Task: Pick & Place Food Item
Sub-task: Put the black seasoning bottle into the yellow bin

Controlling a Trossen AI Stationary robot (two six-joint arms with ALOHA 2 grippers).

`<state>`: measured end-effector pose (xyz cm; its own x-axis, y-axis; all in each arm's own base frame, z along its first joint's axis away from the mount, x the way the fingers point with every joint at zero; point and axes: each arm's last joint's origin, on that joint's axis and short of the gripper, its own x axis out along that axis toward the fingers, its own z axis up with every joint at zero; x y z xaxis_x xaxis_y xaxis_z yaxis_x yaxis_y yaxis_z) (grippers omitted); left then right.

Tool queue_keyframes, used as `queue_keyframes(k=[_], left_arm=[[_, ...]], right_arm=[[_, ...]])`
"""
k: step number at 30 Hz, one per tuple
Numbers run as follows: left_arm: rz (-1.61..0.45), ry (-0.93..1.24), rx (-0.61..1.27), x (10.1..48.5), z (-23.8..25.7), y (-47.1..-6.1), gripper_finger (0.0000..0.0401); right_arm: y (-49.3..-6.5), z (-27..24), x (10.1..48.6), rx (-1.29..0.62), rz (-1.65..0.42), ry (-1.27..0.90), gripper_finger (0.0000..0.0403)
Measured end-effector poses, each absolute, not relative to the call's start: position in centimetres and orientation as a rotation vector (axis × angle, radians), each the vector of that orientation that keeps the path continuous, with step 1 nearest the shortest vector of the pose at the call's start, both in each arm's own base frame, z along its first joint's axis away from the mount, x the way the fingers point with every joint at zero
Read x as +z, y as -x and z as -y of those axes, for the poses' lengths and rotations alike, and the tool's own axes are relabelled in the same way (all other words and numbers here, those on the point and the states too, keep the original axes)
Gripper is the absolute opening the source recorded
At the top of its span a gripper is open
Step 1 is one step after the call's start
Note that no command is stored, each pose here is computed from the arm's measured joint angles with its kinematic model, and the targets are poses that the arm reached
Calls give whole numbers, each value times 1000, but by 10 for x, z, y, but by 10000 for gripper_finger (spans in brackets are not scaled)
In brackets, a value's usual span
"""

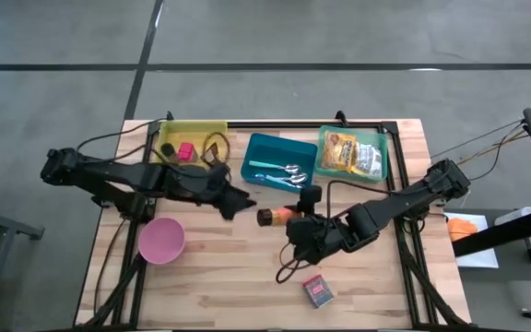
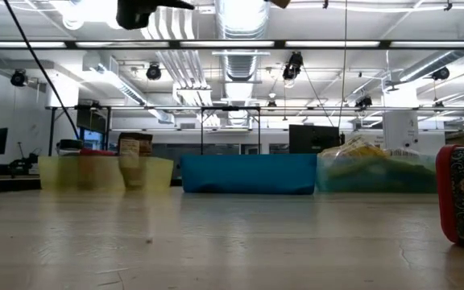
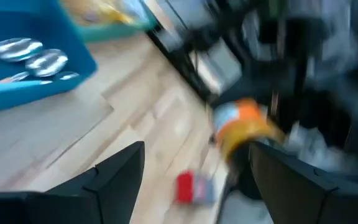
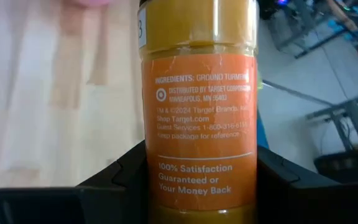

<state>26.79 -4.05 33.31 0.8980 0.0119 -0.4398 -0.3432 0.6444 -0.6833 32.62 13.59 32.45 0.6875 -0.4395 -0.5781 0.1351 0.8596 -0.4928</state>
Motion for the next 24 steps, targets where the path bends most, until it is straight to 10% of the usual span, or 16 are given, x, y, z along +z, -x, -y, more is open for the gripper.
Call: queue_keyframes(k=[24], left_arm=[[-281, 932, 56, 355, 42, -267, 294]], right_arm=[[-335, -121, 335, -438, -638, 274, 180]])
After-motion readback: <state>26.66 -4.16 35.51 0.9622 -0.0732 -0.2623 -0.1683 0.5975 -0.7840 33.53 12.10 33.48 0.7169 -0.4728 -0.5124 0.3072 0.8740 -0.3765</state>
